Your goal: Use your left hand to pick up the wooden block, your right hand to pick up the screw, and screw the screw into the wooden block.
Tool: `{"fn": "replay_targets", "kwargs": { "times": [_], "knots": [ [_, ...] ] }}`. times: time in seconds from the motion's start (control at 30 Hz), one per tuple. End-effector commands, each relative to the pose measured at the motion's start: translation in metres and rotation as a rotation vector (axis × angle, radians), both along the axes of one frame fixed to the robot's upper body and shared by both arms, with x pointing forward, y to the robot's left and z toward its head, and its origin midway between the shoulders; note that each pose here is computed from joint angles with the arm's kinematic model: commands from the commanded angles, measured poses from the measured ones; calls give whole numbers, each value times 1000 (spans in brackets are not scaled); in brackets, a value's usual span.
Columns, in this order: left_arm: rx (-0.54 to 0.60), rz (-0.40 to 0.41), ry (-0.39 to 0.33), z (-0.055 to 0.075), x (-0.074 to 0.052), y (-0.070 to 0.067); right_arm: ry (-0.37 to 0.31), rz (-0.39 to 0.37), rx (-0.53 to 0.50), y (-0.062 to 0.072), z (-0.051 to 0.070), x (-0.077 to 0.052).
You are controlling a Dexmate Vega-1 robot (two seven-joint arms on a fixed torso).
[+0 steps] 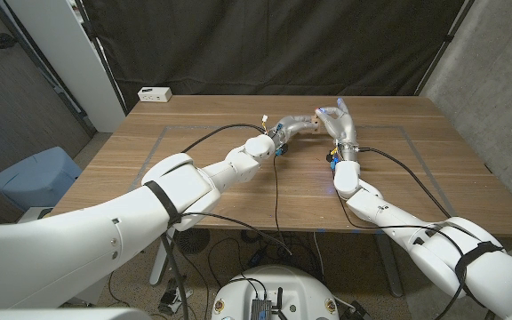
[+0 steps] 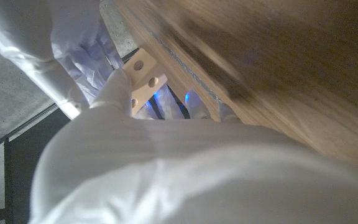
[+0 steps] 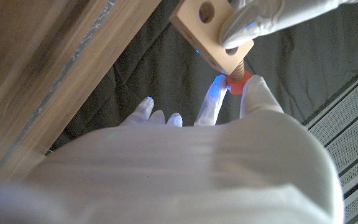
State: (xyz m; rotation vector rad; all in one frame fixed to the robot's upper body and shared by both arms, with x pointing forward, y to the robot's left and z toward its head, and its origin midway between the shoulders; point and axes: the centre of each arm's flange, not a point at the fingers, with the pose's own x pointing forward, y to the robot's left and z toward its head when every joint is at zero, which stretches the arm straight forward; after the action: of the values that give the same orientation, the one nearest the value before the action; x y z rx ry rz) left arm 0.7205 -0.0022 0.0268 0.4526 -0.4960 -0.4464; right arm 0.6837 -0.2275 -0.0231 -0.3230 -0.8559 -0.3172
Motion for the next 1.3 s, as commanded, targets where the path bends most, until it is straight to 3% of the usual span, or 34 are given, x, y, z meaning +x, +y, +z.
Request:
{"fn": "replay_targets", "kwargs": {
  "times": [0.03,1.3],
  "knots": [
    [-4,-9,-12,-2,-2,0,1,-2,-13,0,-2,-2],
    [1,-28,-52,-3,-5,2,-17,-17,-66,-8,4,-10]
  ]
}}
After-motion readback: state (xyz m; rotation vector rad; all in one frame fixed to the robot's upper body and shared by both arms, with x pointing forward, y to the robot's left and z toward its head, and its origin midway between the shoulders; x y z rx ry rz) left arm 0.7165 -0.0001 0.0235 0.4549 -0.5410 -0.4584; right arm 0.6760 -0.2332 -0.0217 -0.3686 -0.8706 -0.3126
